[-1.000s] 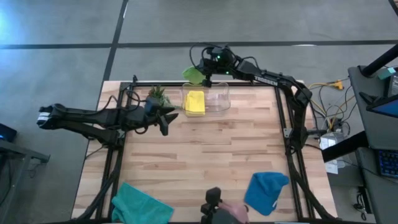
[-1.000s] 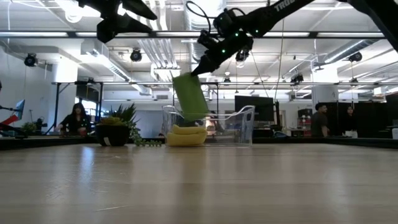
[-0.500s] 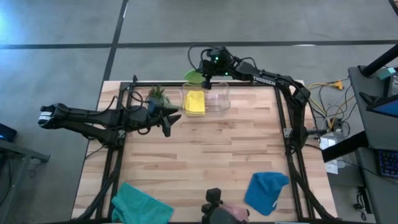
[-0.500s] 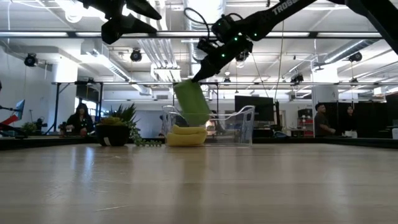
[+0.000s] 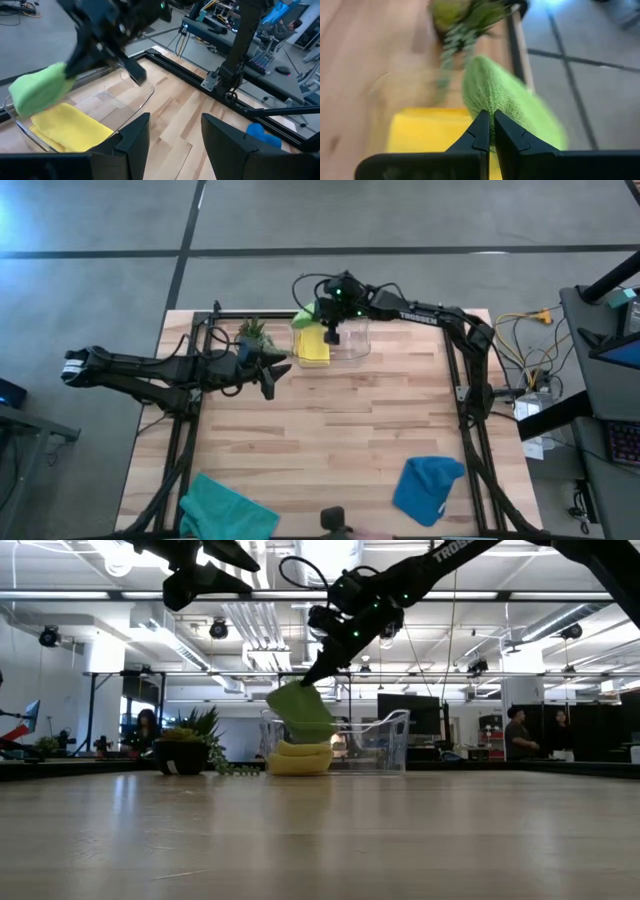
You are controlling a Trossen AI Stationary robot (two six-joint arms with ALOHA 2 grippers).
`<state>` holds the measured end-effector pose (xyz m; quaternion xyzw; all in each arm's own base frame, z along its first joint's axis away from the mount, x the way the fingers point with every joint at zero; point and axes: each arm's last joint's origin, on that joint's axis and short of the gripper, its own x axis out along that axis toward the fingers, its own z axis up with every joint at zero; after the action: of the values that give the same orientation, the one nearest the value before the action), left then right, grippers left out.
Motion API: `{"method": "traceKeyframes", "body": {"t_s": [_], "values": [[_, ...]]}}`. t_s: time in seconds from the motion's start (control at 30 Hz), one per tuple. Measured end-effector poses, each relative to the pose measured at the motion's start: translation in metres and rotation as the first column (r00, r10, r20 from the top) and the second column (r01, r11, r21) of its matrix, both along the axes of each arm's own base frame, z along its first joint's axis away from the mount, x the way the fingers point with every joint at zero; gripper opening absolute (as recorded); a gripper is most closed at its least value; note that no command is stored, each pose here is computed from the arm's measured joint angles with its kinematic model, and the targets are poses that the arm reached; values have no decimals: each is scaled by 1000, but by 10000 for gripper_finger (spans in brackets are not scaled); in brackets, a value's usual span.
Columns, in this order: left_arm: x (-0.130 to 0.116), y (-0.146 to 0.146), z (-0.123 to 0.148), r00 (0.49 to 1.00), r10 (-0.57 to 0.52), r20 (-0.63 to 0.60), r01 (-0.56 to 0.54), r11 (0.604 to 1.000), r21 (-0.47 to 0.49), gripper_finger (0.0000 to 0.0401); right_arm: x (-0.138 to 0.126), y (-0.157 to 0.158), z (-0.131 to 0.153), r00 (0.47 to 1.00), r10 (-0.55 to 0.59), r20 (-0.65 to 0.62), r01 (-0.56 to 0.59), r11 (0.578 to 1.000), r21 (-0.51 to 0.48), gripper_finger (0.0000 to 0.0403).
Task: Fold microfiber towels
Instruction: Put the green microfiber towel in the transparent bin
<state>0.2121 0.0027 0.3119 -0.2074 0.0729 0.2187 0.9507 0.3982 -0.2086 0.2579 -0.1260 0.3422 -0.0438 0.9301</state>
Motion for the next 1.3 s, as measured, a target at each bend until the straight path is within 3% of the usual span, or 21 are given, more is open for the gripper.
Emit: {"method": "traceKeyframes", "body": {"t_s": [0.3, 0.57, 0.93, 1.3], "values": [[0, 0, 0, 1000, 1, 0, -1, 1000, 0, 161, -3, 19, -31, 992, 99, -76, -94, 993, 72, 8], [0, 0, 0, 1000, 3, 0, -3, 1000, 1, 161, -4, 21, -46, 985, 164, -44, -163, 986, 38, 8], [0, 0, 0, 1000, 8, 8, -8, 1000, -17, 161, 2, 28, -66, 967, 250, -49, -244, 964, 108, 8], [0, 0, 0, 1000, 9, 10, -9, 1000, -22, 161, -9, 34, -73, 915, 357, -187, -331, 930, 159, 8]]}}
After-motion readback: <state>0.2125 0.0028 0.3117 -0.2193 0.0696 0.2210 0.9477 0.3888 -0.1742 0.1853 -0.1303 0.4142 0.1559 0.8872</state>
